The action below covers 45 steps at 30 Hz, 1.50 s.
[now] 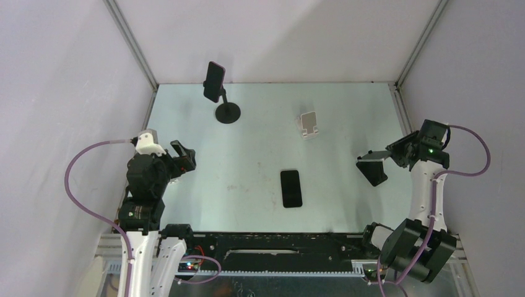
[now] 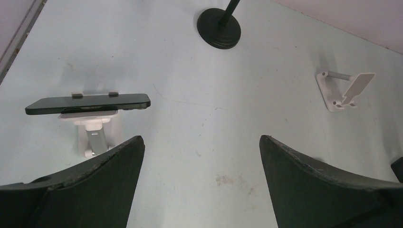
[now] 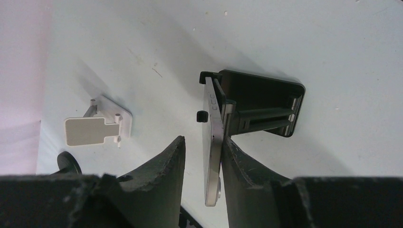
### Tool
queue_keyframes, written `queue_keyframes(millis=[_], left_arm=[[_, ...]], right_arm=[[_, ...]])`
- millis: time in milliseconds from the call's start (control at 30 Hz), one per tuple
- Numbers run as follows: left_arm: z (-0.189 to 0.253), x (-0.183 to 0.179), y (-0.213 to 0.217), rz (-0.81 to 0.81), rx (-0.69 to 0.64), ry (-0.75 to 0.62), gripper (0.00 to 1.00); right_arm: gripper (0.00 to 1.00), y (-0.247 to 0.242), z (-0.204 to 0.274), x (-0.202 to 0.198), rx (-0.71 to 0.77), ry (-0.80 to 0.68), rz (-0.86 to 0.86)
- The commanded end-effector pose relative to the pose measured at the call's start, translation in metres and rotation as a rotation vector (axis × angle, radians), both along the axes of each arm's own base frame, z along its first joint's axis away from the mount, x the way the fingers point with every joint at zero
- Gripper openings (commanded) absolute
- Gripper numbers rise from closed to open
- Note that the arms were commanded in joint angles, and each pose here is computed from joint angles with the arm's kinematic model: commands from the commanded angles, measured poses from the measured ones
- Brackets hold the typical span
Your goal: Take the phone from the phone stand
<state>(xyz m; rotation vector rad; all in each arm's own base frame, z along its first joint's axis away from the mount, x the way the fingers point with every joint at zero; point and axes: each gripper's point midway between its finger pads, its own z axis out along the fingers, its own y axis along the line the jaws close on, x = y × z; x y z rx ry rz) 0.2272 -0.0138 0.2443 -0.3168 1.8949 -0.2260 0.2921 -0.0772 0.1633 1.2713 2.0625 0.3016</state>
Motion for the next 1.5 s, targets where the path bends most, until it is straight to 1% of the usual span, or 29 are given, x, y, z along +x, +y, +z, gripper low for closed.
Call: queue_keyframes(millis=[0, 167, 300, 367, 433, 533, 667, 700, 733, 933, 1100, 1167, 1267, 1433, 1467], left_arm=[[0.007, 0.002, -0.001, -0.007, 0.008, -0.033, 0.98], [0.008, 0.002, -0.001, -0.007, 0.008, -0.034, 0.98], [0.007, 0.001, 0.003, 0.012, 0.015, -0.035, 0.98], [0.007, 0.002, 0.004, 0.016, 0.016, -0.034, 0.98], [0.008, 0.002, 0.003, 0.015, 0.016, -0.034, 0.98], [0.007, 0.002, 0.003, 0.013, 0.015, -0.031, 0.98], [0.006, 0.002, 0.003, 0.015, 0.016, -0.03, 0.98], [0.007, 0.002, 0.003, 0.015, 0.016, -0.031, 0.98], [0.007, 0.002, 0.003, 0.014, 0.015, -0.03, 0.98], [0.006, 0.003, 0.002, 0.01, 0.014, -0.026, 0.98], [0.006, 0.004, 0.002, 0.008, 0.013, -0.024, 0.98], [0.005, 0.004, 0.002, 0.006, 0.013, -0.023, 0.98], [0.005, 0.004, 0.001, 0.004, 0.012, -0.021, 0.98], [0.005, 0.004, 0.001, 0.003, 0.013, -0.02, 0.98], [0.005, 0.004, 0.001, 0.003, 0.013, -0.021, 0.98]], right_arm=[[0.39, 0.001, -0.002, 0.005, 0.015, -0.021, 0.008], [0.4, 0.004, -0.01, 0.004, 0.03, -0.006, 0.018], [0.36, 0.004, -0.012, 0.004, 0.033, -0.003, 0.018], [0.3, 0.004, -0.01, 0.005, 0.031, -0.012, 0.017], [0.2, 0.004, -0.008, 0.006, 0.031, -0.025, 0.02], [0.17, 0.005, -0.002, 0.008, 0.029, -0.052, 0.029], [0.07, 0.008, 0.009, 0.012, 0.022, -0.098, 0.052], [0.03, 0.009, 0.012, 0.012, 0.02, -0.106, 0.056], [0.01, 0.009, 0.018, 0.013, 0.012, -0.122, 0.057], [0.0, 0.015, 0.051, 0.015, -0.036, -0.194, 0.086], [0.0, 0.025, 0.082, 0.016, -0.122, -0.243, 0.129], [0.0, 0.039, 0.093, 0.019, -0.146, -0.272, 0.184], [0.0, 0.076, 0.104, 0.028, -0.19, -0.312, 0.347], [0.0, 0.16, 0.101, 0.038, -0.168, -0.351, 0.669], [0.0, 0.174, 0.104, 0.039, -0.162, -0.378, 0.727]])
